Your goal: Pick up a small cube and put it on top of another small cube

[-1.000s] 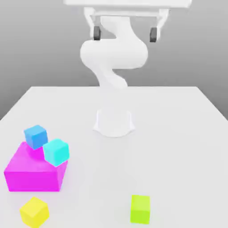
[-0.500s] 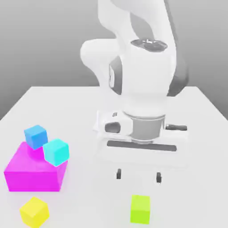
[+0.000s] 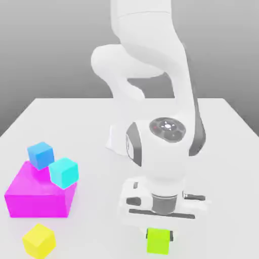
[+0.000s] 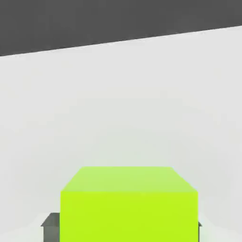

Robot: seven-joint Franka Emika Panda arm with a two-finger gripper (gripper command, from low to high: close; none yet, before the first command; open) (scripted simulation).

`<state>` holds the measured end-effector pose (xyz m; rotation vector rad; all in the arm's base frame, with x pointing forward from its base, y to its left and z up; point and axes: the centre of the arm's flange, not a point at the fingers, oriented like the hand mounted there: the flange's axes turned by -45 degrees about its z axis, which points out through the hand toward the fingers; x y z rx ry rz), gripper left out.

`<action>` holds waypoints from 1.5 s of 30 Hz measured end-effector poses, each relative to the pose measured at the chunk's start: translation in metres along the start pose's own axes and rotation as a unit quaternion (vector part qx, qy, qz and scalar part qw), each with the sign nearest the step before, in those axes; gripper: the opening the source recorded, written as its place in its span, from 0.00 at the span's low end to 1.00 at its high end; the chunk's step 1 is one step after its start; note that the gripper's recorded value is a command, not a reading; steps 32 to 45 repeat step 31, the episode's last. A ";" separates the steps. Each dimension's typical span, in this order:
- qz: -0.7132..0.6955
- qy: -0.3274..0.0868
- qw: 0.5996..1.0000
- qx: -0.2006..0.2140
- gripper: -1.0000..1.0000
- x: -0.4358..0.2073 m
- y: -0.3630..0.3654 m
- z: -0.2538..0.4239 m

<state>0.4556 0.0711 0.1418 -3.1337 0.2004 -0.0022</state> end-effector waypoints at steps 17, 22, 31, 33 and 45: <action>0.444 0.003 0.896 -0.020 0.00 -0.050 0.199 -0.157; 0.599 0.001 0.801 -0.004 0.00 -0.098 0.254 -0.188; 0.626 0.001 0.780 0.000 1.00 -0.107 0.263 -0.134; 0.626 0.001 0.780 0.000 1.00 -0.107 0.263 -0.134; 0.626 0.001 0.780 0.000 1.00 -0.107 0.263 -0.134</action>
